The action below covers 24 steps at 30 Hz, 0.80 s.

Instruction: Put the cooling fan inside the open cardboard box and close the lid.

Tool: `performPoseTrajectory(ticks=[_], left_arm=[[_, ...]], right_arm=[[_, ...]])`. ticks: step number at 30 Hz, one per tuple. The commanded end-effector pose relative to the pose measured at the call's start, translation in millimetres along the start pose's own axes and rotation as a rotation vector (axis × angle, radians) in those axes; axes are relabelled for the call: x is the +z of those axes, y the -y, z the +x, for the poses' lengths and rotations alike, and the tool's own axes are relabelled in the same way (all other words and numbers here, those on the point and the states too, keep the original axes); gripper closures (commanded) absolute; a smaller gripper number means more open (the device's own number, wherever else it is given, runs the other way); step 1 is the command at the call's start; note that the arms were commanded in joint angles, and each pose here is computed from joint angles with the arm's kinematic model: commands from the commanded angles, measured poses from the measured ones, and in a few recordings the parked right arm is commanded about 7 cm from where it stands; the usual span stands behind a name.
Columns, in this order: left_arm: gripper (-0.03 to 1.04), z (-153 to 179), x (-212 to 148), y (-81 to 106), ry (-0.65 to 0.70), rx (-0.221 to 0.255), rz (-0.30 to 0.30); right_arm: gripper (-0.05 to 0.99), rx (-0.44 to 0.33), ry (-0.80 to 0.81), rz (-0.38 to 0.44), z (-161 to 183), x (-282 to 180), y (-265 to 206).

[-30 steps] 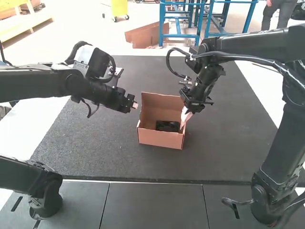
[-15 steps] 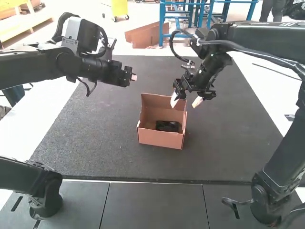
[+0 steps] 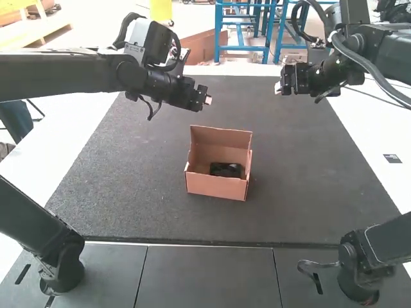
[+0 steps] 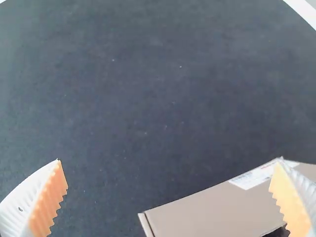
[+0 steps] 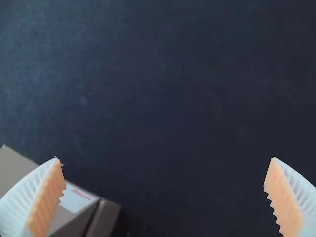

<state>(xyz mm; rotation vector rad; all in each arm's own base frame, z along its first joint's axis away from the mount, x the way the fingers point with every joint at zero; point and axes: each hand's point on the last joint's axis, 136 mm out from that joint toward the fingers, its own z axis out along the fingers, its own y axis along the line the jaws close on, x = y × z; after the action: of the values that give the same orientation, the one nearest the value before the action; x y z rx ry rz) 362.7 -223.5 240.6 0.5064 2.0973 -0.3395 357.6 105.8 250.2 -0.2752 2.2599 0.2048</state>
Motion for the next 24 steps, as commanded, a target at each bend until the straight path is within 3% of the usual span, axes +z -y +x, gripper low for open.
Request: performPoseTrajectory(ticks=[1,7,12,24], left_arm=[[0.04,-19,1,10.6,0.035,0.009,0.01],[0.04,-11,16,38.8,-0.001,0.055,0.05],[0.04,2,29,55.9,-0.045,0.097,0.075],[0.04,47,41,49.8,-0.18,0.145,0.049]], right_arm=[[0.01,-0.016,0.054,0.092,-2,-16,18],[0.02,0.002,0.055,0.102,4,-28,23],[0.02,0.026,-0.018,0.063,20,-30,21],[0.02,0.096,-0.073,-0.089,31,-33,-6]])
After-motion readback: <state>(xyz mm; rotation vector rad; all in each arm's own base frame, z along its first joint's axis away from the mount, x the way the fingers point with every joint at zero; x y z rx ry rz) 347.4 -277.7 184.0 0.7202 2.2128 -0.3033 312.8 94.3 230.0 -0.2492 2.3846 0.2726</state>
